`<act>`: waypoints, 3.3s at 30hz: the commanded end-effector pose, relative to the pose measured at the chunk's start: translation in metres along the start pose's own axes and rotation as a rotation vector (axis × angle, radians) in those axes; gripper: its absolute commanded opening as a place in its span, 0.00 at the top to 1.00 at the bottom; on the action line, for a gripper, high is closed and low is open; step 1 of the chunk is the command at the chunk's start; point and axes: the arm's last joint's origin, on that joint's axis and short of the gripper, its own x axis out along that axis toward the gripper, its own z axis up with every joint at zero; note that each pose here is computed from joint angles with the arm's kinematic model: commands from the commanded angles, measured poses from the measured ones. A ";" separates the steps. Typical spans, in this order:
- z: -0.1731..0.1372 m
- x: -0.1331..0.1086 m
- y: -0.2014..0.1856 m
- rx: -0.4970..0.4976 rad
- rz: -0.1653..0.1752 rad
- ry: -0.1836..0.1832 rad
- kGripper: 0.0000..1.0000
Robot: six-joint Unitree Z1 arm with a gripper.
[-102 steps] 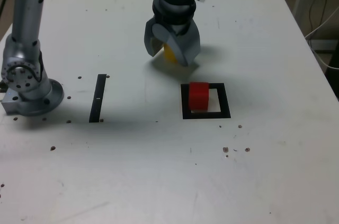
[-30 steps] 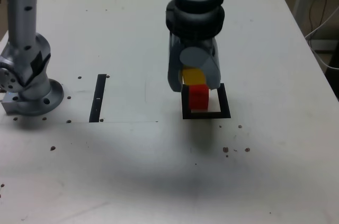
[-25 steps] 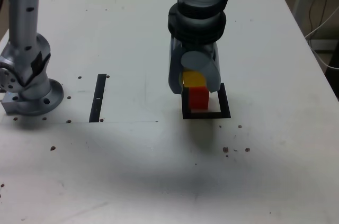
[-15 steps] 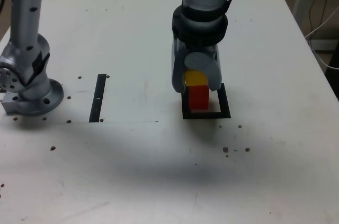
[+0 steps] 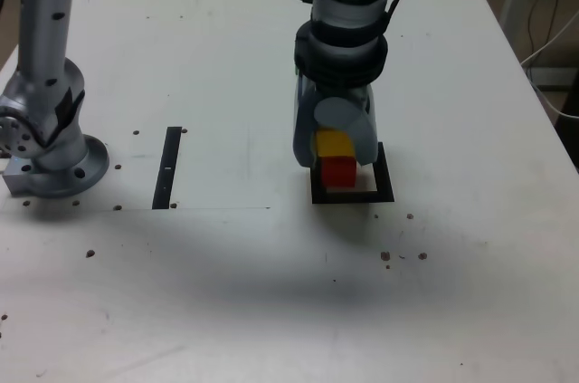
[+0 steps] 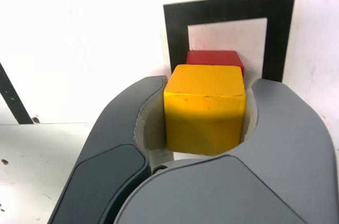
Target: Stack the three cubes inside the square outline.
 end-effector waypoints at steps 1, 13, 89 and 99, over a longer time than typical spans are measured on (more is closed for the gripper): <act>-0.001 0.001 0.002 0.006 -0.004 -0.001 0.65; 0.000 0.000 0.001 0.031 -0.044 -0.018 0.38; -0.020 0.069 0.250 -0.008 -0.019 0.059 0.48; -0.020 0.073 0.250 -0.010 -0.049 0.056 0.78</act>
